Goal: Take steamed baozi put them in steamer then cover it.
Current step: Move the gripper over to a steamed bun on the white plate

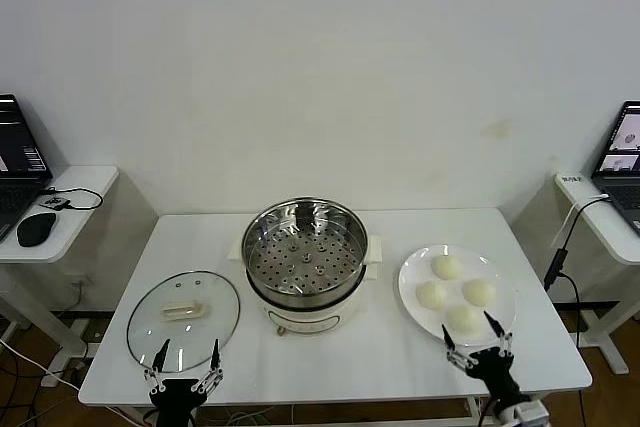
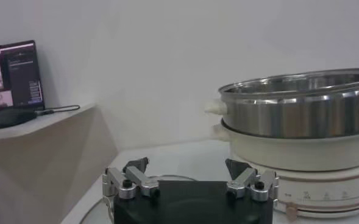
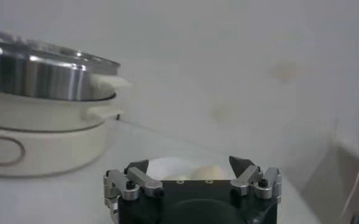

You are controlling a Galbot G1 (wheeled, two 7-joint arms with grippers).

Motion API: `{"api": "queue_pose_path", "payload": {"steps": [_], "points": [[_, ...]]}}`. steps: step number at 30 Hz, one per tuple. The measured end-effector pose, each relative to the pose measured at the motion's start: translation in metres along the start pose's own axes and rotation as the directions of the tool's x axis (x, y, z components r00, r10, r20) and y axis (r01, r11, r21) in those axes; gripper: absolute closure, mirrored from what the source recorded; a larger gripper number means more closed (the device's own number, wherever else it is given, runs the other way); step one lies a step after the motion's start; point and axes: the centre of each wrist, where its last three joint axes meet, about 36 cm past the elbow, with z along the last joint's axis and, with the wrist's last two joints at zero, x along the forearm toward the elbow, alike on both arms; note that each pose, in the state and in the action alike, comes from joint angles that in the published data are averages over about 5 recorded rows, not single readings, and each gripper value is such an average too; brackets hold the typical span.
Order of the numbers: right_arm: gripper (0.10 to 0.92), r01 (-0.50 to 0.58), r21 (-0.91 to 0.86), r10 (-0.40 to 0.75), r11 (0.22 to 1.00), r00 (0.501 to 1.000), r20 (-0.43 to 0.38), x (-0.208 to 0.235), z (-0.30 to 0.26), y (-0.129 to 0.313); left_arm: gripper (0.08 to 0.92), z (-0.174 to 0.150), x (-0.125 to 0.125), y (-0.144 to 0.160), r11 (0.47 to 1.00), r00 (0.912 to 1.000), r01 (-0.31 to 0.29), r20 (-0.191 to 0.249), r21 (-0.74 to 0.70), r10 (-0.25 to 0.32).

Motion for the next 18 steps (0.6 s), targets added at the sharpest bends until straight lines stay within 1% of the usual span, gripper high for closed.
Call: {"api": "queue_pose_path", "payload": {"steps": [2,5,10,14,18], "points": [[0.2,0.008,0.048,-0.008,0.999,1.0,-0.001,-0.006,0.0,-0.009,0.177,0.0,0.0,0.0,1.0,1.0,-0.002,-0.001,-0.006,0.002],[0.199,0.035,0.187,-0.034,0.982,0.999,-0.01,-0.026,-0.002,-0.036,0.177,-0.001,-0.002,0.0,1.0,1.0,-0.006,-0.005,-0.026,0.006],[0.2,0.115,0.386,-0.106,0.915,0.993,-0.046,-0.06,-0.007,-0.081,0.177,-0.006,-0.004,-0.001,0.998,0.9997,-0.008,-0.023,-0.065,0.006],[0.199,0.199,0.495,-0.173,0.846,0.98,-0.098,-0.089,-0.015,-0.113,0.177,-0.008,-0.004,0.0,0.995,0.9987,-0.004,-0.051,-0.101,-0.001],[0.2,0.298,0.564,-0.239,0.77,0.955,-0.178,-0.117,-0.025,-0.146,0.177,-0.008,-0.004,0.002,0.992,0.9971,0.0,-0.075,-0.13,-0.01]]}}
